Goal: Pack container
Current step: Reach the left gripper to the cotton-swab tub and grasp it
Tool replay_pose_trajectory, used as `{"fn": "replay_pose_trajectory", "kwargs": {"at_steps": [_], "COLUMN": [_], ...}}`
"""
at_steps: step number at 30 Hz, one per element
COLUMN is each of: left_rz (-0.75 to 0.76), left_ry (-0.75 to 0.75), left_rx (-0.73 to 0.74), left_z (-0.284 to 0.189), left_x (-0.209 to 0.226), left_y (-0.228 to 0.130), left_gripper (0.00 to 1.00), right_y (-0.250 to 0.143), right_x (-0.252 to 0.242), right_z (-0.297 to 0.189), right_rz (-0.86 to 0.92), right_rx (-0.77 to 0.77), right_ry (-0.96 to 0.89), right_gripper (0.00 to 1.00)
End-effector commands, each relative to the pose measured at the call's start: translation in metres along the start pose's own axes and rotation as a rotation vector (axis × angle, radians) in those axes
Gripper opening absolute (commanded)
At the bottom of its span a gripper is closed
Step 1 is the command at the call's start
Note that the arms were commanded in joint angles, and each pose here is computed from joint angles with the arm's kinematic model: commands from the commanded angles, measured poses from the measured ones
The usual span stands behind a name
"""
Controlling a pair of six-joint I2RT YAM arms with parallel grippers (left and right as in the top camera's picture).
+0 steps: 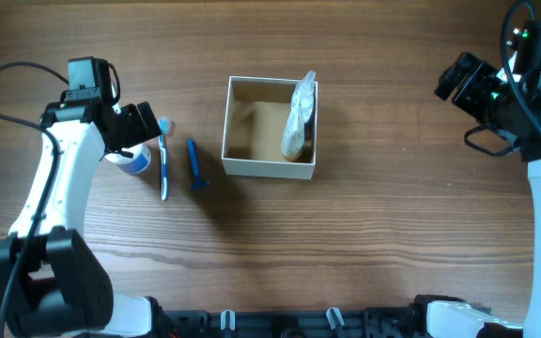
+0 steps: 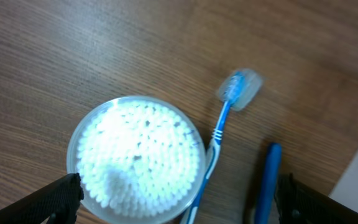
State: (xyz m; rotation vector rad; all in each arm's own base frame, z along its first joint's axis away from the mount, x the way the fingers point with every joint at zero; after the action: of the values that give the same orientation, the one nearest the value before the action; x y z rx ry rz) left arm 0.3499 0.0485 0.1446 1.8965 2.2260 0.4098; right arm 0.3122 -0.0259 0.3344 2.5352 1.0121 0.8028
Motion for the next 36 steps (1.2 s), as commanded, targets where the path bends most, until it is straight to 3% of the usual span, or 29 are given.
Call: {"fn": "replay_pose_trajectory", "kwargs": {"at_steps": [1, 19, 25, 29, 36], "left_rz": [-0.026, -0.045, -0.048, -0.09, -0.187], "left_ry": [0.035, 0.07, 0.065, 0.076, 0.072], "left_rx": [0.044, 0.127, 0.065, 0.057, 0.16], "left_z": [0.018, 0.032, -0.03, -0.068, -0.035], "left_x": [0.007, 0.019, 0.017, 0.026, 0.051], "left_y": [0.0, -0.012, -0.004, -0.021, -0.048], "left_gripper": [1.0, 1.0, 1.0, 1.0, 1.0], "right_y": [0.0, 0.0, 0.0, 0.0, 0.0], "right_x": [0.002, 0.002, 0.002, 0.002, 0.002], "right_z": [0.002, 0.002, 0.002, 0.002, 0.002], "right_rz": [0.007, 0.007, 0.007, 0.007, 0.007], "right_rx": [0.012, 0.012, 0.012, 0.012, 0.012], "right_ry": [0.006, 0.006, 0.006, 0.006, 0.006], "right_gripper": [1.0, 1.0, 1.0, 1.0, 1.0]}}
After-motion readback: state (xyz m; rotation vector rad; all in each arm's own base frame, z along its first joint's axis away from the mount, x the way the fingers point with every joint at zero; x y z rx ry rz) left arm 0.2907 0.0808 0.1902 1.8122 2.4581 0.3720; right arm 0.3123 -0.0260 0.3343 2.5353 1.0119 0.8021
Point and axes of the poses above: each gripper's point midway between its finger pads, its own z axis out along the fingers, its own x axis along the line the jaws close on, y = z × x, the point moved 5 cm from there along -z, back along the fingers, and after that the axes turned 15 degrees about z, right-handed, at the moved point
